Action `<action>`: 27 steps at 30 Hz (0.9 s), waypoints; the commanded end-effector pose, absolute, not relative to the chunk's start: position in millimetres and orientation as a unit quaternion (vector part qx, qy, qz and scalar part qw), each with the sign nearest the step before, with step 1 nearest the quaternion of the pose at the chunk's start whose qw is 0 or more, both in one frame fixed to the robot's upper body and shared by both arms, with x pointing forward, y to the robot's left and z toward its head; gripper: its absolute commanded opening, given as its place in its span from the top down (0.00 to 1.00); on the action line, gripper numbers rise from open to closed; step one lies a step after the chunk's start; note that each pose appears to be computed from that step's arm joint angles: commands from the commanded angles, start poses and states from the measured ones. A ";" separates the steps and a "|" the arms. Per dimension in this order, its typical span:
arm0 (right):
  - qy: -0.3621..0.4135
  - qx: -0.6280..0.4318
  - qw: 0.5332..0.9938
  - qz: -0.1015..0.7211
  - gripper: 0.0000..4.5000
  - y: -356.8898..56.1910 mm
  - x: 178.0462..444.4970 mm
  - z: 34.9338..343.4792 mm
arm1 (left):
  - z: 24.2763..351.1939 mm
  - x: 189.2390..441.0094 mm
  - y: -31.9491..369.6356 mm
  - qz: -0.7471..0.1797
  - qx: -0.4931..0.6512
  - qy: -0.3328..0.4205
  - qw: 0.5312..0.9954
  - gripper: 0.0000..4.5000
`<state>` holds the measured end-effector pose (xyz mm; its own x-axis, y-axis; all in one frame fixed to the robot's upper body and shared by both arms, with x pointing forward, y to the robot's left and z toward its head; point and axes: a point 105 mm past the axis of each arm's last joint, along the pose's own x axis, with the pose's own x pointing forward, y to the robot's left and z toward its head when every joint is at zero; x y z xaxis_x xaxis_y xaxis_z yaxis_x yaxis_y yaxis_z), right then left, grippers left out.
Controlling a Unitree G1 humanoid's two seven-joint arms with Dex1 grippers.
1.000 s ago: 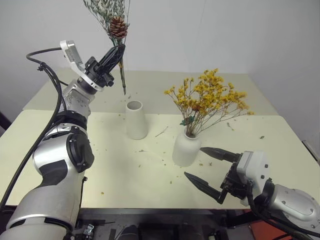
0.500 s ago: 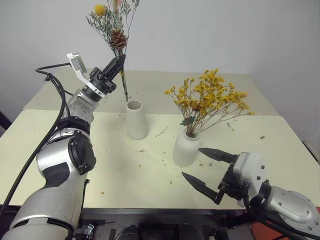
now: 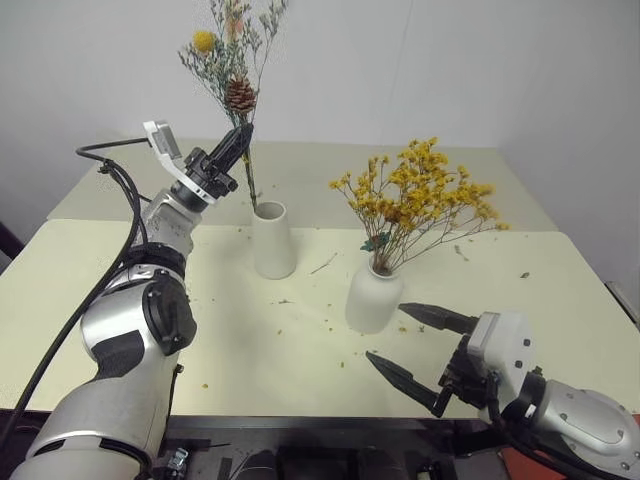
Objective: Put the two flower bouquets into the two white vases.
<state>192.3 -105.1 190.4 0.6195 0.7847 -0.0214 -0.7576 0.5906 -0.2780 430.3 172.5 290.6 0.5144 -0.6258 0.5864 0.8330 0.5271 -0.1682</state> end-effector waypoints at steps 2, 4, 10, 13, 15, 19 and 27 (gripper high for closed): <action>-0.085 -0.142 0.884 0.437 0.00 -102.7 185.7 201.8 | 296.7 430.3 173.0 -0.423 -0.207 -0.256 0.844 1.00; -0.085 -0.141 0.885 0.436 0.00 -102.7 185.4 201.7 | 295.0 431.2 172.6 -0.418 -0.213 -0.258 0.845 1.00; -0.086 -0.139 0.885 0.435 0.00 -102.9 185.6 202.5 | 282.3 432.6 164.8 -0.421 -0.195 -0.240 0.853 1.00; -0.087 -0.138 0.886 0.434 0.00 -103.3 185.3 202.7 | 278.2 432.8 162.8 -0.422 -0.192 -0.237 0.854 1.00; -0.088 -0.137 0.886 0.434 0.00 -103.3 185.2 202.8 | 276.3 433.1 162.7 -0.420 -0.193 -0.237 0.855 1.00; -0.088 -0.135 0.887 0.434 0.00 -103.1 185.2 202.6 | 270.3 432.4 161.8 -0.420 -0.191 -0.237 0.855 1.00; -0.087 -0.131 0.886 0.435 0.00 -102.7 186.1 201.8 | 255.6 429.4 161.8 -0.431 -0.165 -0.218 0.860 1.00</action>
